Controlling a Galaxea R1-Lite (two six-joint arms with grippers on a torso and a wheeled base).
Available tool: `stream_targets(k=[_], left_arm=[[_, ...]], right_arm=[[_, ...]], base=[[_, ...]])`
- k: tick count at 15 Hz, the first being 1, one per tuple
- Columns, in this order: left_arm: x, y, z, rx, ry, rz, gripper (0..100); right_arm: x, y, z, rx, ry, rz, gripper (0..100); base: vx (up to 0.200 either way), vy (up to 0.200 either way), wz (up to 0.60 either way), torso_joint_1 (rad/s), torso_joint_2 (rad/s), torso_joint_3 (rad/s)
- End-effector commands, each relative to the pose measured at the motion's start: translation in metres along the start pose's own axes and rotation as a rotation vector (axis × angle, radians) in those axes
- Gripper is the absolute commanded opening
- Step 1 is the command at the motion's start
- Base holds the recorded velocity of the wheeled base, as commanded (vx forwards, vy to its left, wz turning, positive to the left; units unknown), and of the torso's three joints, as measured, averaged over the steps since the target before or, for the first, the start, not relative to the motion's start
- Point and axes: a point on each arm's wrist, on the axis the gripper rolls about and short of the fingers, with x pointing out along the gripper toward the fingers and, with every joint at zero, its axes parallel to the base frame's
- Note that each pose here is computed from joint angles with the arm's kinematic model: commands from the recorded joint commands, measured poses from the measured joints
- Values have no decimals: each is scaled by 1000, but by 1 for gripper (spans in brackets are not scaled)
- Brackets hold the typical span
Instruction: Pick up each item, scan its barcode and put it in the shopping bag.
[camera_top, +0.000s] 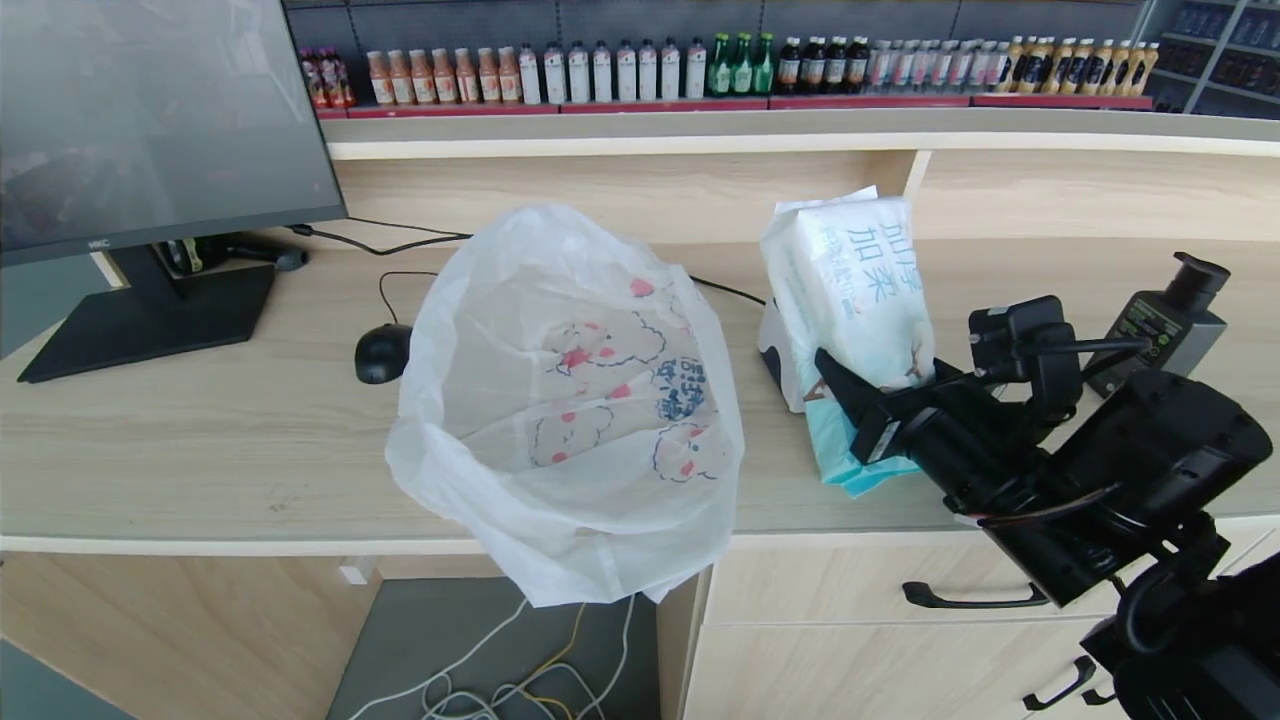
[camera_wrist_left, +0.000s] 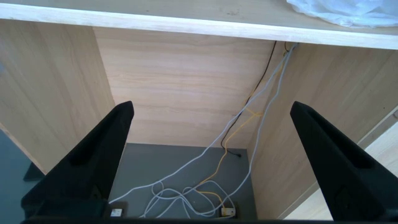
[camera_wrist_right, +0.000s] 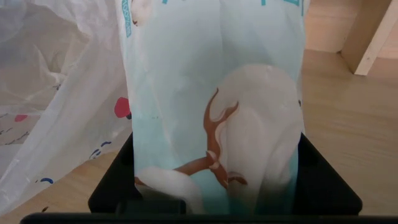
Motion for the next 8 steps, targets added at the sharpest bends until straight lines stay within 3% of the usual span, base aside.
stream_targets(k=[1,8], left_arm=[[0,0,0,0,0,-1,100],[0,0,0,0,0,1,100]], right_arm=[[2,0,-5,-2,14,-1,0],[2,-12,-9,-14,25,-42,0]], base=[[0,0,0,0,0,0],[0,0,0,0,0,0]])
